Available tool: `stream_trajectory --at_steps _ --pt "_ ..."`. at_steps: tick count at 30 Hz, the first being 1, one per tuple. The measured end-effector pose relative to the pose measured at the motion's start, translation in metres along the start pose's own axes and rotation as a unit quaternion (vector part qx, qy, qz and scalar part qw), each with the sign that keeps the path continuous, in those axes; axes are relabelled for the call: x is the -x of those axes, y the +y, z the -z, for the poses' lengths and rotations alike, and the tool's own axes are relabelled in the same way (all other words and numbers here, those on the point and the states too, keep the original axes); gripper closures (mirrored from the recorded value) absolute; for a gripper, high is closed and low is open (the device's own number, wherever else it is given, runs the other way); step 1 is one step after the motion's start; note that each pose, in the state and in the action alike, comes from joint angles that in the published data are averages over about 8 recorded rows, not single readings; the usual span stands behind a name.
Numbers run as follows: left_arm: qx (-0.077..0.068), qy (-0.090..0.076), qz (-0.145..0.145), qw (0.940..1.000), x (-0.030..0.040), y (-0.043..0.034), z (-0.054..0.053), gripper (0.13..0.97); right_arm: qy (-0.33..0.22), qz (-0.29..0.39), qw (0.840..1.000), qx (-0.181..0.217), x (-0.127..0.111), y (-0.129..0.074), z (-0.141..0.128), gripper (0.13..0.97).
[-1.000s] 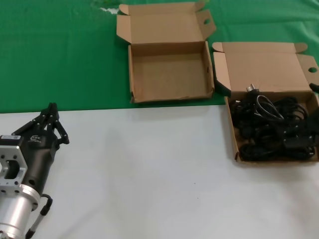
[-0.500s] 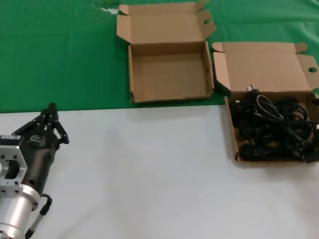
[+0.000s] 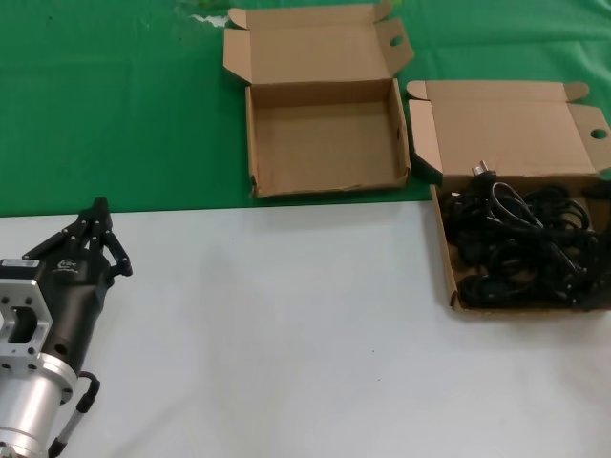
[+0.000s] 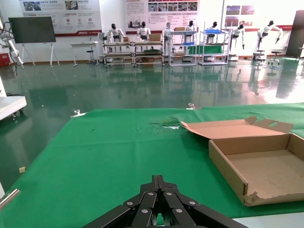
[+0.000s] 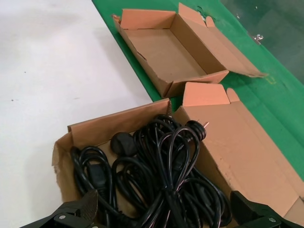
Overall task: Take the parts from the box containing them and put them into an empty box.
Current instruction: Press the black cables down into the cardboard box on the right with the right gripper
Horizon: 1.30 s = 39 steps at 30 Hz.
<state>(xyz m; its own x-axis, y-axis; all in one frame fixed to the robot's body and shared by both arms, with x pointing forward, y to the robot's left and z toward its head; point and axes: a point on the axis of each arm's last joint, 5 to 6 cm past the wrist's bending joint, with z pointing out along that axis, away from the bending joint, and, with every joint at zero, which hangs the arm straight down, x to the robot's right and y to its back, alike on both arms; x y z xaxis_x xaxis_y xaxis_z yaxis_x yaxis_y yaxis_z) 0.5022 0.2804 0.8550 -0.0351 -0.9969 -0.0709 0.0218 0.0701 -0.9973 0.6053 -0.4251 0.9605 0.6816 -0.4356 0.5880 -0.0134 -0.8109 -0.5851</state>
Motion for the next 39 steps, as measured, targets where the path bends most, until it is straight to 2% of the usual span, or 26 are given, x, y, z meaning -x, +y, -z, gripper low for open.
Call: stream_trajectory --at_steps 17,26,34,35,39 --pt "0.0 0.0 0.0 1.0 0.0 0.0 0.0 0.958 0.018 0.032 0.999 0.006 -0.005 0.007 -0.016 0.15" --pt "0.0 0.0 0.0 1.0 0.0 0.0 0.0 0.958 0.022 0.039 0.999 0.007 -0.005 0.008 -0.023 0.237" --pt "0.0 0.0 0.0 1.0 0.0 0.0 0.0 0.958 0.023 0.045 0.999 0.005 -0.004 0.006 -0.027 0.39" --pt "0.0 0.0 0.0 1.0 0.0 0.0 0.0 0.958 0.023 0.045 0.999 0.005 -0.004 0.006 -0.027 0.39" --pt "0.0 0.0 0.0 1.0 0.0 0.0 0.0 0.958 0.023 0.046 0.999 0.006 -0.004 0.006 -0.028 0.497"
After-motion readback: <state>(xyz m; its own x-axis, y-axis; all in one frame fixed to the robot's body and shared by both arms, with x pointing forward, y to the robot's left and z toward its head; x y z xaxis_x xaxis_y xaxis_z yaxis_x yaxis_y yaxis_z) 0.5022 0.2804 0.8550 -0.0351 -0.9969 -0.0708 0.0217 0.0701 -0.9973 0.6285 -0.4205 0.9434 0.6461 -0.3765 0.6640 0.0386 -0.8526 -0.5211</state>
